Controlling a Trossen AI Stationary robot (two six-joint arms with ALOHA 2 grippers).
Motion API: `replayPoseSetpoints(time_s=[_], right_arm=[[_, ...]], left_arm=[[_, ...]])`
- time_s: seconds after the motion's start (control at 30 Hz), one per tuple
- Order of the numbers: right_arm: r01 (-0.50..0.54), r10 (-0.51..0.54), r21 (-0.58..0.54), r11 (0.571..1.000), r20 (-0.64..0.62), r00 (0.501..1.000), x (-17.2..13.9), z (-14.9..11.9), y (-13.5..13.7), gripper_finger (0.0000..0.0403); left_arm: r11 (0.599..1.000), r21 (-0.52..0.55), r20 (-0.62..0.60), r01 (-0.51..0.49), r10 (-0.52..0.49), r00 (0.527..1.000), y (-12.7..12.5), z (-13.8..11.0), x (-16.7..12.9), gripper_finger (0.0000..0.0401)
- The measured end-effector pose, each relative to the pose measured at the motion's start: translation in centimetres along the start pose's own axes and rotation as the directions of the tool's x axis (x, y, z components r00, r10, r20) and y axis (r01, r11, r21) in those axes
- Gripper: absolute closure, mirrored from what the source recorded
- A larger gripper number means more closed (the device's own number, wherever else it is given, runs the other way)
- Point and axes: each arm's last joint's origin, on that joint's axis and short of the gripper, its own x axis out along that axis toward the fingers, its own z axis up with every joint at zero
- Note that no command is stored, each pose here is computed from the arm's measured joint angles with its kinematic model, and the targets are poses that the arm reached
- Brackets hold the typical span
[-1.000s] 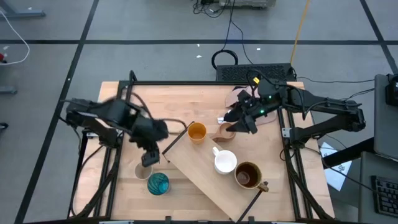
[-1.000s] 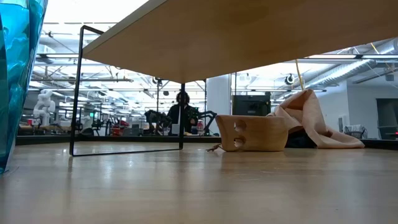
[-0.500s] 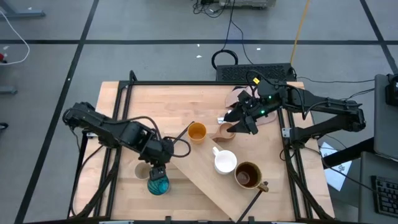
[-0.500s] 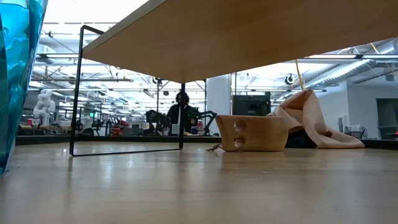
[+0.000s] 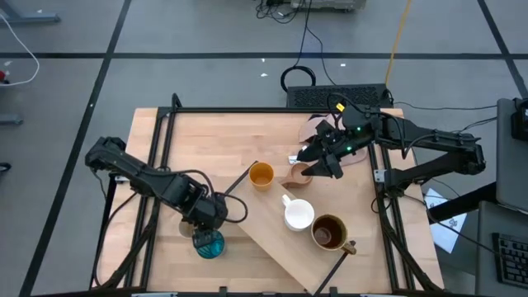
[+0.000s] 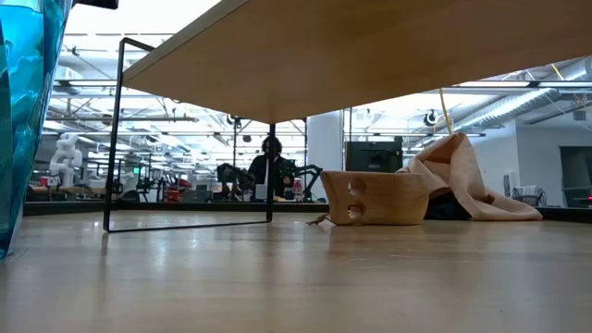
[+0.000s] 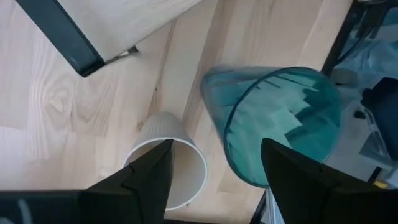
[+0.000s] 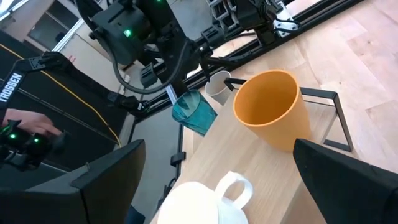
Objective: Stack small to large cups/mugs on shelf
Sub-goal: Put the blue cup on the shelf
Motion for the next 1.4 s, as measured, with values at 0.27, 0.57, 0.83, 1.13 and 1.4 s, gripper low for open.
replayPoseSetpoints(time_s=[0.27,0.57,0.83,1.13,1.4], right_arm=[[-0.001,0.001,-0.001,1.0,0.001,1.0,0.0,0.0,0.0,0.0003],[0.001,-0.001,0.022,1.0,0.002,1.0,0.0,0.0,0.0,0.0003],[0.002,-0.002,0.028,1.0,0.005,1.0,0.0,0.0,0.0,0.0003],[-0.001,0.0,0.023,1.0,0.013,1.0,0.0,0.1,0.0,0.0003],[0.001,-0.001,0.014,1.0,0.014,1.0,0.0,0.1,0.0,0.0003]], left_arm=[[0.999,0.023,-0.035,-0.033,0.034,0.999,0.1,-0.6,1.3,0.0162],[0.999,0.025,-0.043,-0.035,0.036,0.998,0.4,-0.7,3.1,0.0162],[1.0,0.015,-0.059,-0.023,0.024,0.998,0.6,-0.7,3.9,0.0205],[0.998,0.052,-0.033,0.017,-0.015,0.999,0.4,-0.3,3.9,0.0388],[0.995,0.014,-0.062,0.098,-0.097,0.993,0.5,0.2,3.0,0.0396]])
